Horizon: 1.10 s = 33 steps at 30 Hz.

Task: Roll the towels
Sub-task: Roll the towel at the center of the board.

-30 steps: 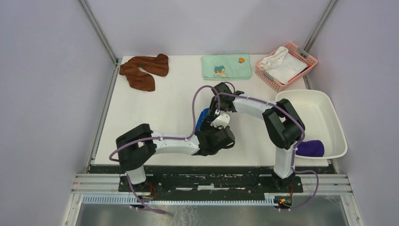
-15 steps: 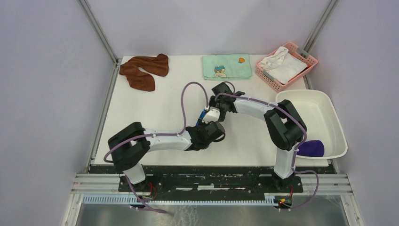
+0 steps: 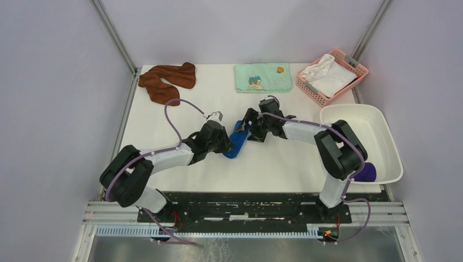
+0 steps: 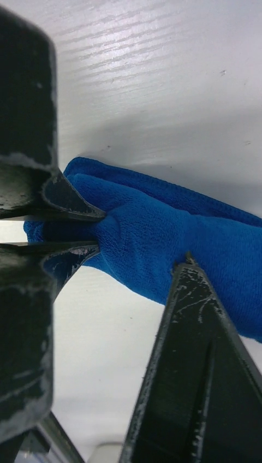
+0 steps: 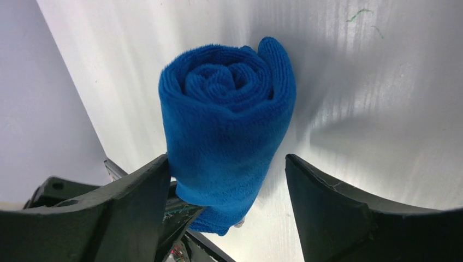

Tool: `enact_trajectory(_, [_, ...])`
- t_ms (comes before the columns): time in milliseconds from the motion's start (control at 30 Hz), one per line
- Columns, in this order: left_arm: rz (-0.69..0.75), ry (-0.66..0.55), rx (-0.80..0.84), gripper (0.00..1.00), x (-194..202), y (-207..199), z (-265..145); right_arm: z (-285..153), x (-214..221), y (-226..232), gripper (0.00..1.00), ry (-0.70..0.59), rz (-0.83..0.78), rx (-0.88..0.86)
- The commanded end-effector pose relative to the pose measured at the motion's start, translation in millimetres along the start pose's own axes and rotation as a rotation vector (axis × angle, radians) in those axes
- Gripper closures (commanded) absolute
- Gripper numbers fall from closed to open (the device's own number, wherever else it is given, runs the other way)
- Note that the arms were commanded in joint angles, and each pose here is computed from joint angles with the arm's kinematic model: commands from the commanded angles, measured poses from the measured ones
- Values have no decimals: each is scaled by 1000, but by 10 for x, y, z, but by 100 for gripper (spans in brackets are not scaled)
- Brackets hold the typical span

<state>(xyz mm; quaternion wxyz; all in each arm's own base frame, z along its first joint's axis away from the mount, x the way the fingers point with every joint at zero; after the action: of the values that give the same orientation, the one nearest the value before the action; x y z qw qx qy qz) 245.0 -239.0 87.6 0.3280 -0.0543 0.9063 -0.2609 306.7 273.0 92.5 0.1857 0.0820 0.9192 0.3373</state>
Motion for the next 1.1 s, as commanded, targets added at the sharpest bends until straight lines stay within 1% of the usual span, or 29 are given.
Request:
enact_trajectory(0, [-121, 115, 42, 87, 148, 52, 43, -45, -18, 184, 15, -34, -5, -139])
enact_trajectory(167, [-177, 153, 49, 87, 174, 92, 90, 85, 48, 83, 15, -19, 23, -142])
enact_trajectory(333, [-227, 188, 40, 87, 229, 163, 128, 221, 100, 41, 19, -1, 30, -160])
enact_trajectory(533, [-250, 221, 28, 86, 284, 222, 156, 357, 190, -145, 23, 12, 41, -118])
enact_trajectory(733, [-282, 280, 36, 84, 390, 247, 204, 508, 260, -294, 26, 30, 55, -94])
enact_trajectory(900, [-302, 305, 37, 78, 460, 272, 211, 563, 318, -430, 32, 82, -19, 33])
enact_trajectory(1067, [-309, 296, 37, 68, 456, 276, 188, 523, 386, -554, 39, 145, -124, 224])
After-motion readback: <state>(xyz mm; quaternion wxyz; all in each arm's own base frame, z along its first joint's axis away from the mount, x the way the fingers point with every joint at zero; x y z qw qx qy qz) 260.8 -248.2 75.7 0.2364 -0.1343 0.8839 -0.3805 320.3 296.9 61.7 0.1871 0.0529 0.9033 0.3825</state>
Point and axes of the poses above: each gripper's point midway between its finger pads, its own z axis out along the fingers, its own y axis along the line the jaws close on, x = y × z, the point moved 5 cm from there along -z, back along the fingers, and after that the axes turned 5 degrees about -z, right-handed, at the moved point
